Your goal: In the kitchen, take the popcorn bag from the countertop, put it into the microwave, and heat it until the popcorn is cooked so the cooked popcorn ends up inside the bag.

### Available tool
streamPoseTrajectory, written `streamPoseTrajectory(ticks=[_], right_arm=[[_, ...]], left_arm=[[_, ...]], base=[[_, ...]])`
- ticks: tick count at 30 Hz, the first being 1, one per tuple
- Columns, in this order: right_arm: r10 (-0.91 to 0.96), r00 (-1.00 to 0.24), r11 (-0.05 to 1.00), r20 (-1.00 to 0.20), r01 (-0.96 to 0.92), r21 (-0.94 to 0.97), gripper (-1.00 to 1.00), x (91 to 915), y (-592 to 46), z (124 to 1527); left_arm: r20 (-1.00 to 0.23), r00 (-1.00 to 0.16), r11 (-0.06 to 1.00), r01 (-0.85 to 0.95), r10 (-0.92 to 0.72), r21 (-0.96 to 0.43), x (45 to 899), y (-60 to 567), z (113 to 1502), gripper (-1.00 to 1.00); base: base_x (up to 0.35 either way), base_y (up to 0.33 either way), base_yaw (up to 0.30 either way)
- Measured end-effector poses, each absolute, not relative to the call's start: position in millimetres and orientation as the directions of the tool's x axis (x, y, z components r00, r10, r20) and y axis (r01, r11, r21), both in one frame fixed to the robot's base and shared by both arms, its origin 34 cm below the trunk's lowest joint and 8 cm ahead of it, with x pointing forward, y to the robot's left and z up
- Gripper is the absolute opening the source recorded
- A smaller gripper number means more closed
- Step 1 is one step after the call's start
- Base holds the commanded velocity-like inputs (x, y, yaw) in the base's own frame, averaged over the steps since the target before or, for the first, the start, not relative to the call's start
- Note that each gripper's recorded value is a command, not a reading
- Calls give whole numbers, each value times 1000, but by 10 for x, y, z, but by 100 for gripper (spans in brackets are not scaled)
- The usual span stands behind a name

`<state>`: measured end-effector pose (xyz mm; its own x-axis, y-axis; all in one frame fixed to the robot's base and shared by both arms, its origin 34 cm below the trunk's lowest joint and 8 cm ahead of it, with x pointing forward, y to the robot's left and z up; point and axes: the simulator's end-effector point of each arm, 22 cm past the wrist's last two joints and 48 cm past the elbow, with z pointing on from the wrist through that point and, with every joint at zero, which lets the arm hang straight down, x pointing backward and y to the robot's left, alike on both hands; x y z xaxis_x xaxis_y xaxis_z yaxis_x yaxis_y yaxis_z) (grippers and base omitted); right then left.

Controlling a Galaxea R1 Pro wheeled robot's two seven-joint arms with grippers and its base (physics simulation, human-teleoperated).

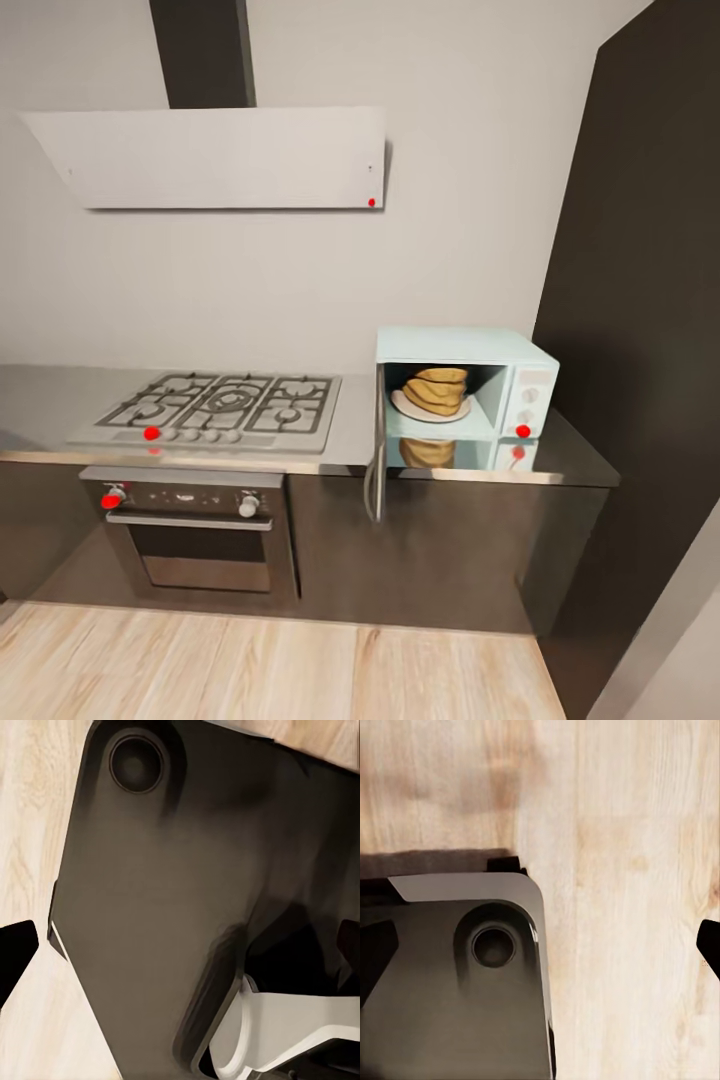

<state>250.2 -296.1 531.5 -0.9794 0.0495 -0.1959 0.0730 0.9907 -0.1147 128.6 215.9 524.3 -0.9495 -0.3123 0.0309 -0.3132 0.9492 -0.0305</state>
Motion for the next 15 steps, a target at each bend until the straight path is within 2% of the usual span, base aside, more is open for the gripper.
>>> streamPoseTrajectory(ticks=[11, 15], right_arm=[[48, -980, 991, -195, 72, -115, 100, 2494, -2961, 5314], [48, -980, 991, -195, 71, -115, 100, 2501, -2961, 5313]], left_arm=[[30, -949, 949, -313, -313, -30, 1288, 2160, 5242, 100], [10, -948, 947, -319, -319, -33, 1387, 2182, 5239, 100]], base=[[317, 0, 0], [62, 0, 0]])
